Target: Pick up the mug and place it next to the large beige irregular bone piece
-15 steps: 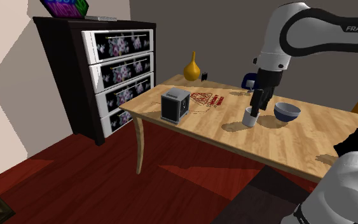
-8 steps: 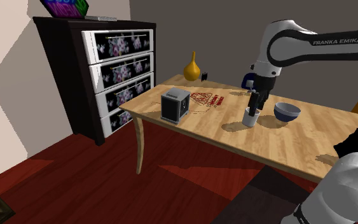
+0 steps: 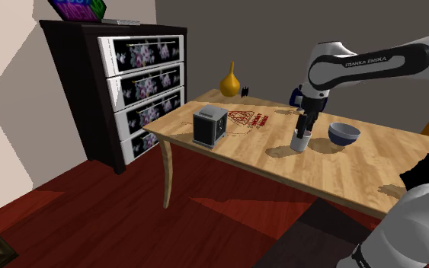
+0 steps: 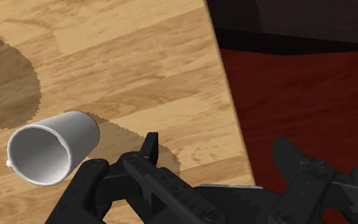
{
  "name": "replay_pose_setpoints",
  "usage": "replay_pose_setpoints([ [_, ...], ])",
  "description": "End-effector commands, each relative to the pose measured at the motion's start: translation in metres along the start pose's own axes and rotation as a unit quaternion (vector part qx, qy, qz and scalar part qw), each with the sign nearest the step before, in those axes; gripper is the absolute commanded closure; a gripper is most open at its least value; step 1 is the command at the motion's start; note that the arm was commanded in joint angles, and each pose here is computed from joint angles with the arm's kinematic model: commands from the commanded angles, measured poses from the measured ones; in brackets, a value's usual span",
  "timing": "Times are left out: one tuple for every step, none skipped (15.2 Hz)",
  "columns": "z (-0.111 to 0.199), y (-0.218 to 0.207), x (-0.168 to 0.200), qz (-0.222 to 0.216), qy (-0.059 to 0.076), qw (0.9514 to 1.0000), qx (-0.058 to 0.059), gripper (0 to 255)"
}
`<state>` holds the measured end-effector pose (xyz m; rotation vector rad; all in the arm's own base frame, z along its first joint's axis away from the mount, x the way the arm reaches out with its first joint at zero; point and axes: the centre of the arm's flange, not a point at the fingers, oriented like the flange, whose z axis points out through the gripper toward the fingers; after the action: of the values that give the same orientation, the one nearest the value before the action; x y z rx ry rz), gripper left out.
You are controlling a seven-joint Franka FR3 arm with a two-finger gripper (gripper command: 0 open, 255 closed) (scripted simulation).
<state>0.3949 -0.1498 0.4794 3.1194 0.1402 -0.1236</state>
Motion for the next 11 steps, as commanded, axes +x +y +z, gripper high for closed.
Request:
replay_pose_setpoints([
  [0.011,0.021,0.012,0.000,0.000,1.0000,-0.005,0],
  [0.016,0.031,0.016,0.000,0.000,1.0000,-0.007,0],
  [0.021,0.042,0.021,0.000,0.000,1.0000,-0.009,0],
  [0.026,0.053,0.026,0.000,0.000,0.9999,-0.011,0],
  [0.031,0.063,0.030,0.000,0.000,0.9999,-0.013,0],
  [0.036,0.074,0.035,0.001,0.000,0.9999,-0.015,0],
  [0.041,0.085,0.040,0.001,0.000,0.9998,-0.017,0],
  [0.046,0.095,0.044,0.001,0.000,0.9998,-0.020,0],
  [0.051,0.106,0.049,0.001,0.000,0.9998,-0.022,0],
  [0.056,0.117,0.053,0.001,0.000,0.9997,-0.024,0],
  [0.061,0.127,0.058,0.001,0.000,0.9997,-0.026,0],
])
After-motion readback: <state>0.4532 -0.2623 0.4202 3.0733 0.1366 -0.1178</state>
